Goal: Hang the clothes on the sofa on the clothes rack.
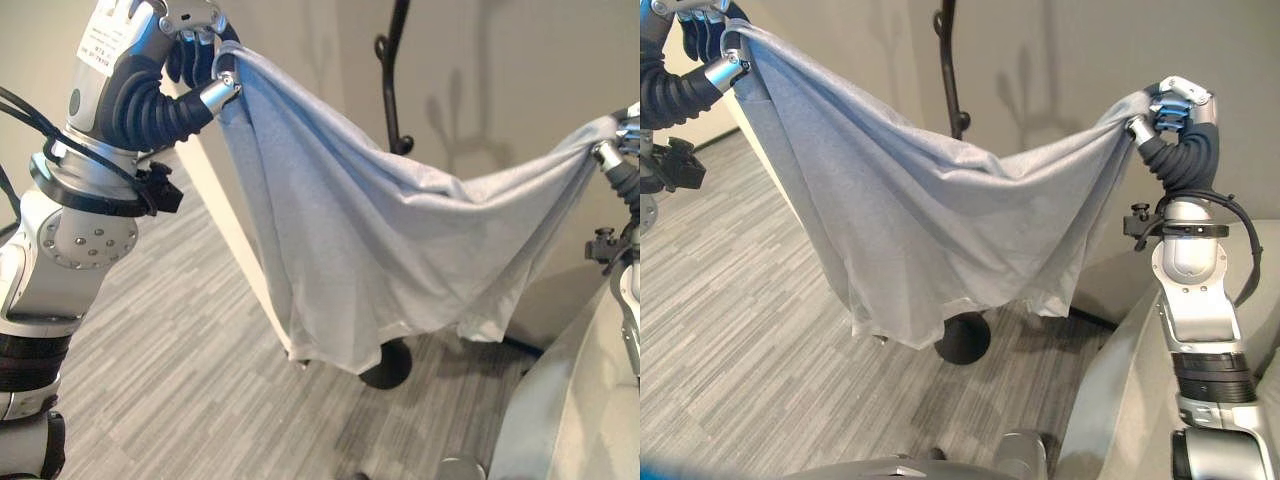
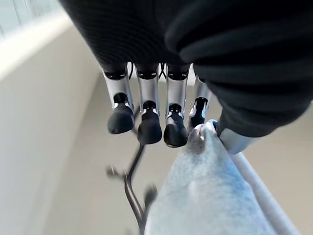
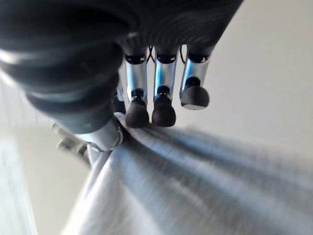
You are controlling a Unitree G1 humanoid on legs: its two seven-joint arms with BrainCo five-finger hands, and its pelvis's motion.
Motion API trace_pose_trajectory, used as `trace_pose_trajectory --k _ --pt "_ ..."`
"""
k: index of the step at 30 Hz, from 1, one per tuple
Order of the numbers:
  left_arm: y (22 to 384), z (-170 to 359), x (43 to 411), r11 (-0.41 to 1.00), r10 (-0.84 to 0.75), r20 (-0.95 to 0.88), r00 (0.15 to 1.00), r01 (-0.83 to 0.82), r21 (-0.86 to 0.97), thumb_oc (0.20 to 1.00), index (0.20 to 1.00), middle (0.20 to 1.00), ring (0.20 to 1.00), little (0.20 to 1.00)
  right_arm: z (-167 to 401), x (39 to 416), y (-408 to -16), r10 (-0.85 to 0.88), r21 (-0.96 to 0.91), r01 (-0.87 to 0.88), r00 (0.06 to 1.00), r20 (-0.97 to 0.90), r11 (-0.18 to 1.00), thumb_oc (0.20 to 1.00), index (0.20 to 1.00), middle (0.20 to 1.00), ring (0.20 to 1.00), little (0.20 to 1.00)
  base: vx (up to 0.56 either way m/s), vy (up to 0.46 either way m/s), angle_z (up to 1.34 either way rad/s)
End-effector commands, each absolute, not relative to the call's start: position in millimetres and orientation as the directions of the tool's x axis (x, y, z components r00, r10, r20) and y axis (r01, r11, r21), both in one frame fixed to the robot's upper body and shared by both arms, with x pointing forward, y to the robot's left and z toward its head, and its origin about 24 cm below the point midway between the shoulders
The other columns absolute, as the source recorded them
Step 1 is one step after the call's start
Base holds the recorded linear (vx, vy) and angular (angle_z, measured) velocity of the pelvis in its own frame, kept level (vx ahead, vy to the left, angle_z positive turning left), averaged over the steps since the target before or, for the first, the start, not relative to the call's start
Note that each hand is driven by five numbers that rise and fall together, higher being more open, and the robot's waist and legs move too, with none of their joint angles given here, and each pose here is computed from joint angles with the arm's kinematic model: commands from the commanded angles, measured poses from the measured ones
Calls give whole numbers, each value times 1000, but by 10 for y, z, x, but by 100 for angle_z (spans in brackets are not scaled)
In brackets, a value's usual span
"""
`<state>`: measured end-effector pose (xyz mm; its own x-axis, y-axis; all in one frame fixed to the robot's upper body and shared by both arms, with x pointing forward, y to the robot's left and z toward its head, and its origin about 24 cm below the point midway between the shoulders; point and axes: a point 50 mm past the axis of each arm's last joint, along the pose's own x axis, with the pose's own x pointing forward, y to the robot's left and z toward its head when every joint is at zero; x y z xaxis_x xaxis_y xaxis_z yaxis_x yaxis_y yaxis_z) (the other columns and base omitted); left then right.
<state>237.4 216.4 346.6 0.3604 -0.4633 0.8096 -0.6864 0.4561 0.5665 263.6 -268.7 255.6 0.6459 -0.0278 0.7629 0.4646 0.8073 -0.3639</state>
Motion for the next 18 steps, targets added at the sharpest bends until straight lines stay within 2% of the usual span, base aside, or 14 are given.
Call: trace_pose_trajectory --k 1,4,8,13,18 --pt "2244 3628 2330 417 -432 844 317 -760 499 200 200 200 200 200 3065 2548 -2712 -20 -269 575 445 895 773 200 200 200 200 200 203 -68 52" --pt "2241 3589 2379 424 -419 849 322 -758 496 200 200 200 200 200 3131 2477 -2827 -19 -290 624 439 898 726 200 200 200 200 200 547 -299 41" --pt "2240 3542 2392 421 -426 836 346 -742 521 200 200 200 200 200 3166 2407 -2877 -12 -291 629 431 902 720 200 200 200 200 200 365 -266 126" --pt "2313 3560 2365 423 -407 842 355 -743 518 200 200 200 200 200 3174 2361 -2852 0 -274 608 411 912 745 200 200 200 200 200 202 -126 -4" --pt "2299 3597 2324 438 -414 847 333 -743 506 200 200 200 200 200 3242 2331 -2869 13 -264 608 384 923 749 200 200 200 200 200 25 63 -5"
